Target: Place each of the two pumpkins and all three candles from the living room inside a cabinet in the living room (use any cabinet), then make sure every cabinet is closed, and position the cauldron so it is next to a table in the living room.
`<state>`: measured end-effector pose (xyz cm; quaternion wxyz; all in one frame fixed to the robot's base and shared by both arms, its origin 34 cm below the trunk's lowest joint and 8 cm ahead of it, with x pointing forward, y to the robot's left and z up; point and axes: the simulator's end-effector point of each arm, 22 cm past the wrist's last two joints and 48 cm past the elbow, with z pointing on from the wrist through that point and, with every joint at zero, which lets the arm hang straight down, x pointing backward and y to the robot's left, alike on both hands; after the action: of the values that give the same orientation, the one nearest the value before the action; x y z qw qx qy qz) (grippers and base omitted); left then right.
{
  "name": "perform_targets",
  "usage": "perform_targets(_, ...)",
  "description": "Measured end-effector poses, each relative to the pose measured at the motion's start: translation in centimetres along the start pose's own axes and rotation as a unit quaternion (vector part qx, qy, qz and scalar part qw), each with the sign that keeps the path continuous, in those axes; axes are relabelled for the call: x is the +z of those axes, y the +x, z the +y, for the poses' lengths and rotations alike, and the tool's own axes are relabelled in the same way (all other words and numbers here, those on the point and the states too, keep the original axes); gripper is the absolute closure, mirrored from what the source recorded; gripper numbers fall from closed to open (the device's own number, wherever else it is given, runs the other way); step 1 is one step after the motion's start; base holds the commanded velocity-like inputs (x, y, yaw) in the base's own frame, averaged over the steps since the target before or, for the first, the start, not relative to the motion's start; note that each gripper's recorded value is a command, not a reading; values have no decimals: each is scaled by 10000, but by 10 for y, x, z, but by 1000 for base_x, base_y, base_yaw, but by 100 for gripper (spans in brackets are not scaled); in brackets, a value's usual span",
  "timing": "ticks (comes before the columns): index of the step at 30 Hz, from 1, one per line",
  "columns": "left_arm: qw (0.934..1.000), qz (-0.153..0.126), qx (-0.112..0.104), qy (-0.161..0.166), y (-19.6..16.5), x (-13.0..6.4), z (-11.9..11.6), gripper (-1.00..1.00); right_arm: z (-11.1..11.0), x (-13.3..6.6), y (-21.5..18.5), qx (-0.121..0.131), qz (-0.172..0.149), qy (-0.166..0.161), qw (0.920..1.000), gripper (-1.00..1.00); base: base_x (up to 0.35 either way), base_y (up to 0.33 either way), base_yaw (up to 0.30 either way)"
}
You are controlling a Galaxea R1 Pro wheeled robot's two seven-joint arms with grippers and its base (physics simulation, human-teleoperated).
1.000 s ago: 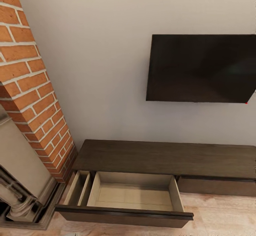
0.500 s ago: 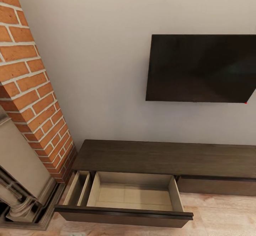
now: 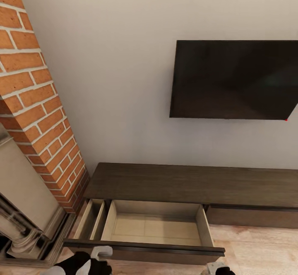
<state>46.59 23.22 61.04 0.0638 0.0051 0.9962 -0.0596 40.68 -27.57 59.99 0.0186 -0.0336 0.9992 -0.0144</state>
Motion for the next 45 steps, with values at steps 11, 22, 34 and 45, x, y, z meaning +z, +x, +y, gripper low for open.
perform_targets(11, 9895, 351, 841, 1123, -69, -66, -77, 100, -40, -64, -58, 412, 164, -937, 9946, 100, 0, 0, 0)
perform_targets(22, 9873, -802, 677, 1194, -220, -144, -108, 100, -41, -170, -183, 170, -1270, -1044, 9862, 100, 0, 0, 0)
perform_targets(34, 9929, -902, 585, -511, -227, -136, -72, 100, 0, -156, -224, 337, -1117, 152, 9931, 100, 0, 0, 0)
perform_targets(45, 9926, -956, 607, -448, -229, -139, -82, 100, 34, -155, -231, -211, -1206, 921, 9882, 100, 0, 17, 0)
